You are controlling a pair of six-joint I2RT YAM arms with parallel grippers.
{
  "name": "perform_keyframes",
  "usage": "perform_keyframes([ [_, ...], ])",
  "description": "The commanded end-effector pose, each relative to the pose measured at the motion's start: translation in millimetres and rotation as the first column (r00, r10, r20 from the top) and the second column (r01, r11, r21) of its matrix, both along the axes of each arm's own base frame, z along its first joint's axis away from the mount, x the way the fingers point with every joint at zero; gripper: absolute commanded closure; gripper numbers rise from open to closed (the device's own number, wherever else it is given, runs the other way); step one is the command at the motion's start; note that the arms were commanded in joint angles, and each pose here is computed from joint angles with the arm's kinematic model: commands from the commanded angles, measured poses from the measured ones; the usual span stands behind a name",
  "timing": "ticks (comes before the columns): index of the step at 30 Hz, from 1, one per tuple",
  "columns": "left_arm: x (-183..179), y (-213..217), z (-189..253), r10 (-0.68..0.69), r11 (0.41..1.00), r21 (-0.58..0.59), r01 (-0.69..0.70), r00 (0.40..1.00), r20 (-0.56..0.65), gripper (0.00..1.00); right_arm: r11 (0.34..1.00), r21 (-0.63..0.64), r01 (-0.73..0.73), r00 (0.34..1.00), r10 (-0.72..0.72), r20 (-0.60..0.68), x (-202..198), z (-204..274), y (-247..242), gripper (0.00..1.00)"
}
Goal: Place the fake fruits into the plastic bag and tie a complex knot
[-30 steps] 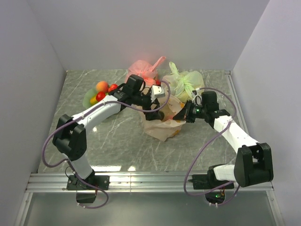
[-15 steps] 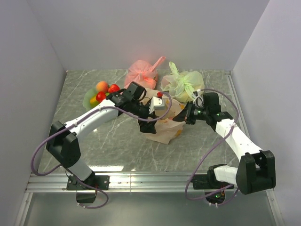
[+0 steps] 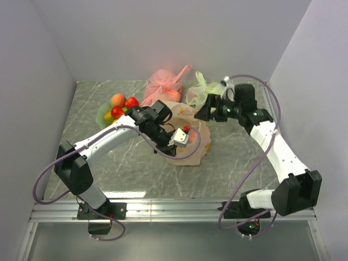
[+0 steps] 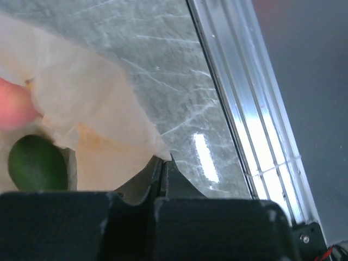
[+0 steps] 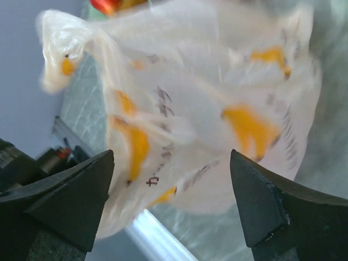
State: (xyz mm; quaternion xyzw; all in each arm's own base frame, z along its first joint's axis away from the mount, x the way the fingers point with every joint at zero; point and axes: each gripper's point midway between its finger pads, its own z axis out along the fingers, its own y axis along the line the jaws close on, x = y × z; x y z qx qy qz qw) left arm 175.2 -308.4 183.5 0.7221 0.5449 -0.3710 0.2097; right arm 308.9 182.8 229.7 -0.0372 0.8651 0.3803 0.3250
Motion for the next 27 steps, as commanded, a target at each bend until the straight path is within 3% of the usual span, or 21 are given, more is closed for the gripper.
perform_keyframes([
  [1,-10,6,16,-0.109,0.993,-0.035,0.111,0.993,0.043,1.0,0.983,-0.149,-0.109,0.965,0.141,0.22,23,36,21,0.06],
  [9,-10,8,22,-0.166,0.986,-0.022,0.168,0.983,0.074,1.0,0.862,-0.418,-0.287,0.846,0.433,0.312,32,37,71,0.03],
  [13,-13,12,24,-0.186,0.982,-0.022,0.188,0.979,0.084,1.0,0.81,-0.477,-0.341,0.792,0.521,0.319,39,37,88,0.02],
  [18,-17,17,22,-0.198,0.98,-0.013,0.2,0.976,0.091,1.0,0.736,-0.459,-0.498,0.734,0.64,0.229,33,13,109,0.02],
  [20,-18,20,22,-0.192,0.981,-0.011,0.194,0.977,0.093,0.99,0.715,-0.456,-0.53,0.713,0.667,0.217,32,4,113,0.13],
  [23,-19,25,20,-0.188,0.982,-0.003,0.189,0.977,0.104,0.99,0.682,-0.444,-0.581,0.703,0.696,0.15,28,-13,113,0.44],
  [24,-19,27,21,-0.182,0.983,-0.002,0.183,0.977,0.116,0.99,0.678,-0.441,-0.588,0.706,0.696,0.13,28,-16,109,0.76],
  [25,-16,29,20,-0.171,0.985,0.001,0.172,0.978,0.123,0.99,0.686,-0.434,-0.584,0.72,0.685,0.114,29,-18,105,0.98],
  [27,-14,39,18,-0.147,0.989,0.012,0.147,0.981,0.125,0.96,0.766,-0.385,-0.514,0.798,0.592,0.112,42,-10,86,1.0],
])
